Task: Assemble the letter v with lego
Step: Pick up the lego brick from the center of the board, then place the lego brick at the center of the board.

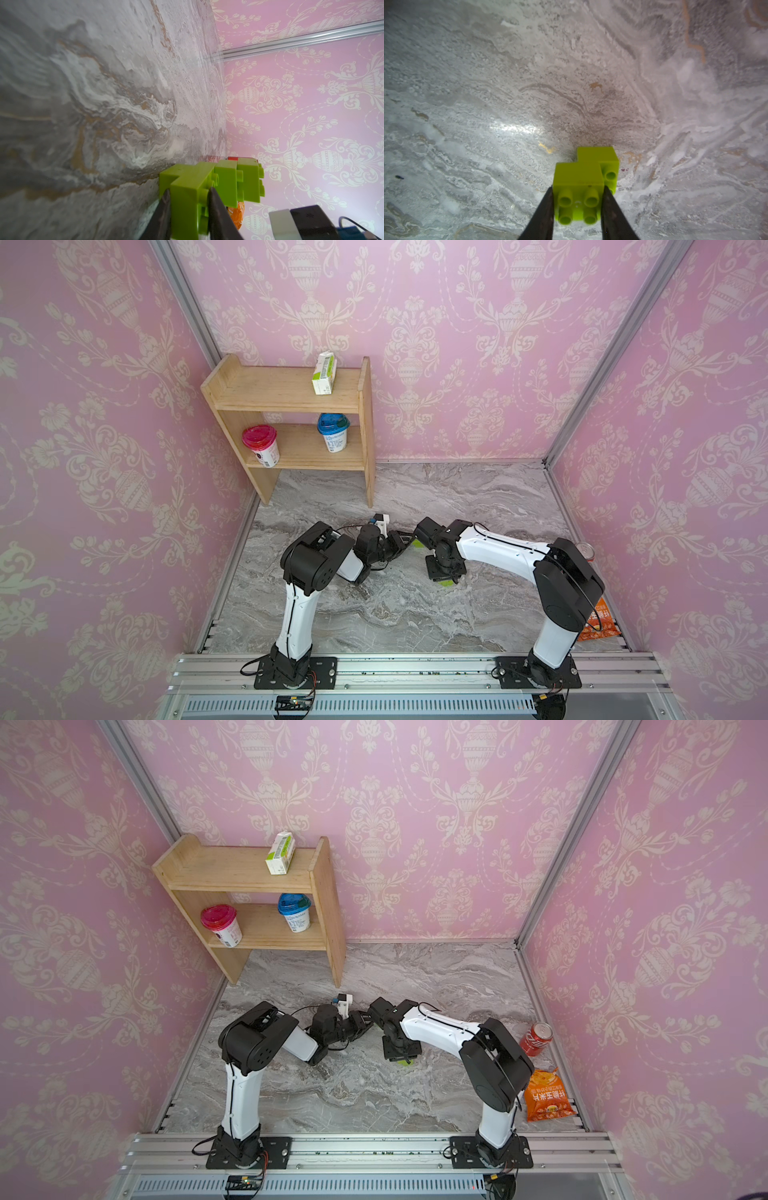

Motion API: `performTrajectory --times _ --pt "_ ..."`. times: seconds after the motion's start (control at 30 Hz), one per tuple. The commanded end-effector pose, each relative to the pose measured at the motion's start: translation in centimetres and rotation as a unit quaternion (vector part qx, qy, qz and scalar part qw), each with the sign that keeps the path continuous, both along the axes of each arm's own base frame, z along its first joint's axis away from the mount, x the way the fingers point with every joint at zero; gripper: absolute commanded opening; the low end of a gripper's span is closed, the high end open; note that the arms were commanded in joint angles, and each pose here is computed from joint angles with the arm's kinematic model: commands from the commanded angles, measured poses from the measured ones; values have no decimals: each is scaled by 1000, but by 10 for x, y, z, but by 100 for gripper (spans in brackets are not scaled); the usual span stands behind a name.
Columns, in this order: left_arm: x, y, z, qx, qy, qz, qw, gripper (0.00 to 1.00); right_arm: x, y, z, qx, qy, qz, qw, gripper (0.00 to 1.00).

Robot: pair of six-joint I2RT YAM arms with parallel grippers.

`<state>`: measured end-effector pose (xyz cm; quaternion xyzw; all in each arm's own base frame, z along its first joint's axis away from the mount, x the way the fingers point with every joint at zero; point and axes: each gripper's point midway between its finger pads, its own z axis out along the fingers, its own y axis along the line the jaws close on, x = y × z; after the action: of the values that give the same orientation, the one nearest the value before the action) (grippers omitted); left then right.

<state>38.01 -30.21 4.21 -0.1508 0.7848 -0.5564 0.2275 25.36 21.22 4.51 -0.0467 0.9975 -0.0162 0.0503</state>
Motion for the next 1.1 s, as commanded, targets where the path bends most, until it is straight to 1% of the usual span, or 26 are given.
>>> performTrajectory --times 0.0,0.1,0.27,0.4,0.47,0.57,0.73,0.87,0.93,0.97,1.0,1.07 --pt "-14 11 -47 42 73 4 996 20 -13 -4 -28 -20 35 13 999 0" --pt "-14 11 -47 42 73 4 996 20 -9 -1 -16 -8 20 9 1000 0" --pt "-15 10 -47 41 74 3 996 20 1 12 21 29 -22 -9 999 0" --pt "-16 10 -47 41 76 1 996 20 1 31 37 37 -29 7 999 0" --pt "-7 4 -37 32 63 1 998 20 1 40 34 40 -23 11 999 0" --pt "-7 2 -35 31 61 0 998 20 1 47 26 39 -12 6 999 0" --pt "-5 2 -31 23 58 7 998 20 2 45 12 15 -1 -2 1000 0" --pt "-6 -1 -30 22 58 5 998 20 4 48 5 14 4 -12 1000 0" --pt "-7 -2 -30 21 58 3 998 20 3 49 2 13 7 -15 1000 6" --pt "-8 -2 -31 21 59 3 998 20 3 49 2 13 7 -15 1000 13" --pt "-9 -3 -31 21 59 1 998 20 3 49 3 14 7 -15 1000 22" --pt "-9 -3 -31 20 60 1 998 20 4 49 8 17 3 -14 1000 43"
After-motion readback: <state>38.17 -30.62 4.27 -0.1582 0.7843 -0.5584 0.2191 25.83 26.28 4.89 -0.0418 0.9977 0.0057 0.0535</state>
